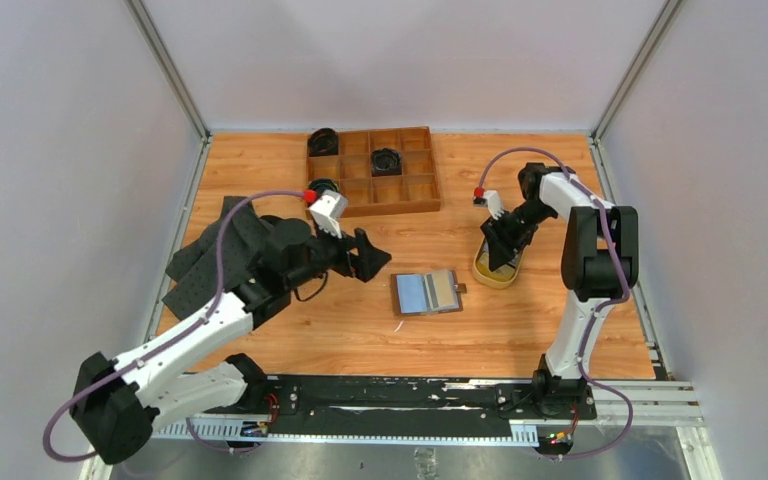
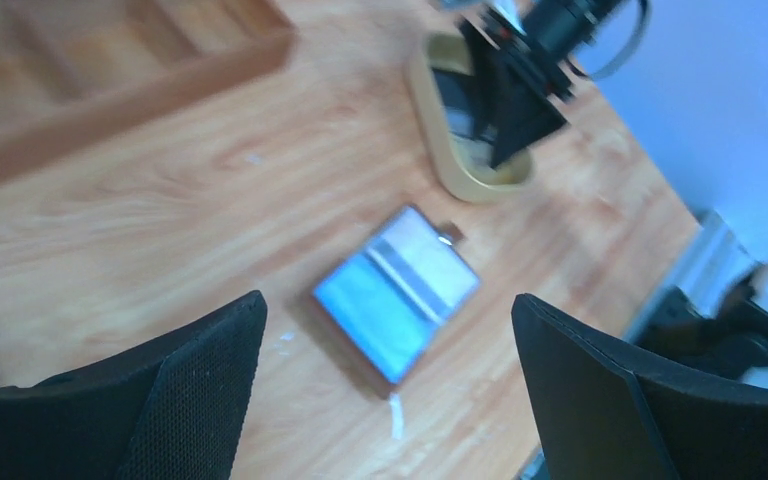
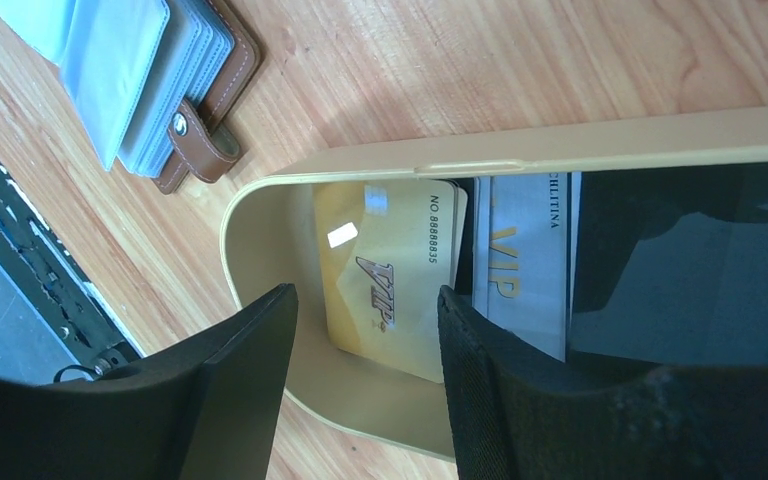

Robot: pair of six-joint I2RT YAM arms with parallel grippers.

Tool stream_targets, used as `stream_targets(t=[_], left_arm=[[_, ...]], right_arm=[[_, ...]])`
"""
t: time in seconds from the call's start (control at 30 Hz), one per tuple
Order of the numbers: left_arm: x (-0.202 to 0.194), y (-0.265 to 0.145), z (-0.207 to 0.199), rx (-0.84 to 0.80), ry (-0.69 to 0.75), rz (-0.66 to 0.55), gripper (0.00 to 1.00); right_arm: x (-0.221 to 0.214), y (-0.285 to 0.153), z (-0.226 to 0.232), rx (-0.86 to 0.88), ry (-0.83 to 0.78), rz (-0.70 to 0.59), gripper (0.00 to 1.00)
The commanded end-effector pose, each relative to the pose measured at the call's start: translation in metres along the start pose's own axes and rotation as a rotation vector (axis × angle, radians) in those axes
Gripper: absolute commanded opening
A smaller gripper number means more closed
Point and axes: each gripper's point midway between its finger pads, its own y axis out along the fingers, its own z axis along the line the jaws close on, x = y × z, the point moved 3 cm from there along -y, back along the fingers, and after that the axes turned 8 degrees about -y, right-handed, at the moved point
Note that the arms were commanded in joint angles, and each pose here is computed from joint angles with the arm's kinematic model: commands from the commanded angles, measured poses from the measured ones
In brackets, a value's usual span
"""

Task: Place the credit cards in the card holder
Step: Pick up the credit card from the storage box.

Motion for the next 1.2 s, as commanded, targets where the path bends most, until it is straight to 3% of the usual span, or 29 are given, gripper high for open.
stream_targets(t=[0.0,0.13,0.33,0.63,0.83,1.17], left_arm=[[-0.027,0.019,-0.049,-0.122,-0.128,0.075,0.95],[-0.043,0.044,-0.076,-0.153,-0.190,0.135,0.85],[-0.075,0.096,-0.082,-0.101,-0.247,0.242,0.61],[-0.114,0.153,-0.092,-0.082,-0.267,0.361,0.35],[-0.143,0.177,-0.100,-0.089,-0.285,0.439,0.35],[-0.167,0.207,-0.101,-0.081,-0.316,0.487,0.47]], right_arm=[[-0.001,-0.010,-0.002,-0.054,-0.019,-0.009,0.58],[0.000,-0.013,-0.002,-0.065,-0.028,-0.025,0.59],[-0.001,-0.008,-0.003,-0.044,-0.018,-0.025,0.59],[-0.009,-0.008,-0.010,-0.015,0.044,-0.056,0.58],[-0.010,-0.006,-0.007,0.012,0.055,-0.066,0.57],[-0.014,0.001,-0.006,0.047,0.075,-0.052,0.55]])
